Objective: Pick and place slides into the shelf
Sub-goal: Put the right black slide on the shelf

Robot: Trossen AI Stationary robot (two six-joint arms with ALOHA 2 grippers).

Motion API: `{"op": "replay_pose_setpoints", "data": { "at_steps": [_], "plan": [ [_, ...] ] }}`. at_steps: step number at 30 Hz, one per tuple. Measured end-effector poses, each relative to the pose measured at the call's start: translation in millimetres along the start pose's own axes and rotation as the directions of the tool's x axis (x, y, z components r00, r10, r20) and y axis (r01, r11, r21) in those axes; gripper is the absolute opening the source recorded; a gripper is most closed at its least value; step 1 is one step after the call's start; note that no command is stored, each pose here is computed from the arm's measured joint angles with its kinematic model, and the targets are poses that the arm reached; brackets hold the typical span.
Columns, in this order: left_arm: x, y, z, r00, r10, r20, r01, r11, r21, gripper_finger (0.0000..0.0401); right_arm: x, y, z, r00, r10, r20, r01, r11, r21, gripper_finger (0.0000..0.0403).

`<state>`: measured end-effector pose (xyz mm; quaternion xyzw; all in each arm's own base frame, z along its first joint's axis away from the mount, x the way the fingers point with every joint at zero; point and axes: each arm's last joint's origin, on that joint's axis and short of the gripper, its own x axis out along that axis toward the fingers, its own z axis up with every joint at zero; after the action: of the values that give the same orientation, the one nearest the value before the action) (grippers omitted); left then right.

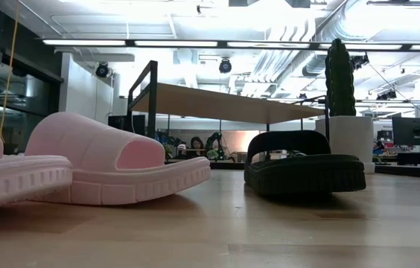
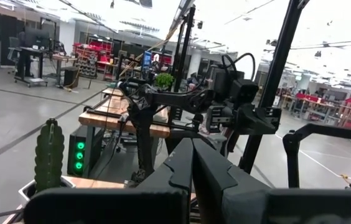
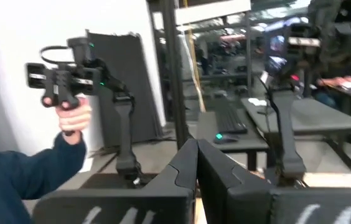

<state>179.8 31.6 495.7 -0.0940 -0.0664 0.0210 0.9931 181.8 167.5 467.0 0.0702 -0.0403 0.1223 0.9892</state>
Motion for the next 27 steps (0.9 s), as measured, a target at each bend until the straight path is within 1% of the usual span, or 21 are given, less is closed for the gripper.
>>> {"op": "replay_pose_setpoints", "data": {
  "at_steps": [3,11,16,22,27],
  "plan": [
    [0.0,0.3,-1.5,1.0,0.003,-0.015,-0.003,1.0,-0.002,0.0001,2.0,7.9,-7.8,0.999,-0.039,-0.031,0.039,0.999,0.01,0.0],
    [0.0,0.7,-3.1,0.999,0.007,-0.031,-0.007,1.0,-0.004,0.0001,16.7,29.9,-36.6,0.989,-0.093,-0.116,0.101,0.993,0.064,0.0],
    [0.0,0.7,-3.1,0.999,0.007,-0.031,-0.007,1.0,-0.004,0.0001,25.0,40.6,-55.9,0.975,-0.145,-0.167,0.158,0.985,0.068,0.0],
    [0.0,0.9,-3.9,0.999,0.008,-0.039,-0.009,1.0,-0.006,0.0001,31.2,50.1,-73.0,0.962,-0.178,-0.207,0.199,0.976,0.087,0.0],
    [-0.1,1.1,-5.3,0.998,0.011,-0.054,-0.012,1.0,-0.008,0.0001,33.0,51.8,-89.7,0.936,-0.205,-0.285,0.255,0.955,0.152,0.0]
  ]
}}
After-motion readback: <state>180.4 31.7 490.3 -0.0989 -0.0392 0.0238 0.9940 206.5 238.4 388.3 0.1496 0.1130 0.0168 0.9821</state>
